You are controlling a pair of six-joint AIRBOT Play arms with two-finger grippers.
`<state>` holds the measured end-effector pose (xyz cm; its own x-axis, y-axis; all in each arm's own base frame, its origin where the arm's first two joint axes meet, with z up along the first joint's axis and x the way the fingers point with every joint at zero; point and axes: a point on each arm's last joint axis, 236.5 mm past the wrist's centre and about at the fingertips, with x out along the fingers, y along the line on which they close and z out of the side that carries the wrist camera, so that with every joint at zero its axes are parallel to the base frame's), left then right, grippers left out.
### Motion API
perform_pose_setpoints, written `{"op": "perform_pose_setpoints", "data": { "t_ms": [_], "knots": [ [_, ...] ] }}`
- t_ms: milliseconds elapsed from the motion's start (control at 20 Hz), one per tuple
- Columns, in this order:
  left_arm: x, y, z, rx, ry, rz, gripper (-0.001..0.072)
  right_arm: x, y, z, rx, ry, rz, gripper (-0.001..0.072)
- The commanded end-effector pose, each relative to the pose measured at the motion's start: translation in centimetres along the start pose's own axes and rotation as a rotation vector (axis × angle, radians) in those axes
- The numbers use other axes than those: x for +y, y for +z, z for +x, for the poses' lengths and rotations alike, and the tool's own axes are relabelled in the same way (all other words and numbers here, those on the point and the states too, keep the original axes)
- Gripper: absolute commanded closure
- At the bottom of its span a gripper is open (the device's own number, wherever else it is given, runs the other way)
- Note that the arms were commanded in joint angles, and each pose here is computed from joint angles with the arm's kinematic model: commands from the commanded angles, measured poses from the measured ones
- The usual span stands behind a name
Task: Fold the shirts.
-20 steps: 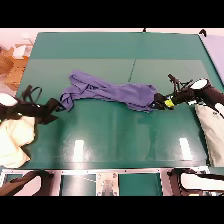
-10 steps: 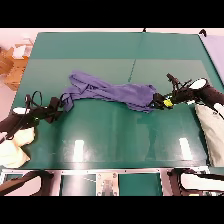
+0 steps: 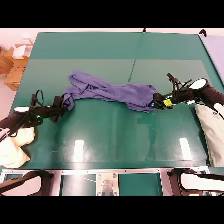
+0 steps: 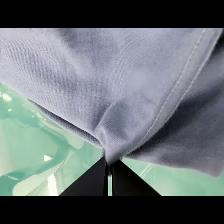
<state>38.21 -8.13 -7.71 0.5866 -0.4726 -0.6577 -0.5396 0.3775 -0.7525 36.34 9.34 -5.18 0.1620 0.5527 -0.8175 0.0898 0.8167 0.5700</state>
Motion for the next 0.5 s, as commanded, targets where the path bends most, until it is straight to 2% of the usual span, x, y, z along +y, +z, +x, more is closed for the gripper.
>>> {"op": "perform_pose_setpoints", "data": {
  "t_ms": [0, 200, 300, 450],
  "knots": [
    [-1.6, -0.5, -0.1, 0.023, -0.057, 0.024, 0.0689, 0.0, 0.0, 0.0, 0.0, 0.0, 0.0, 0.0696],
    [-4.9, -0.6, -1.2, 0.033, -0.129, 0.1, 0.0689, 0.5, 0.6, -0.4, -0.017, 0.015, 0.002, 0.0697],
    [-10.9, -1.0, -3.6, 0.057, -0.257, 0.261, 0.0689, 2.6, 3.1, -3.3, -0.09, 0.076, -0.009, 0.0696],
    [-23.8, -1.1, -12.7, -0.004, -0.512, 0.514, 0.0689, 9.8, 8.8, -15.0, -0.333, 0.228, -0.128, 0.0696]
  ]
}}
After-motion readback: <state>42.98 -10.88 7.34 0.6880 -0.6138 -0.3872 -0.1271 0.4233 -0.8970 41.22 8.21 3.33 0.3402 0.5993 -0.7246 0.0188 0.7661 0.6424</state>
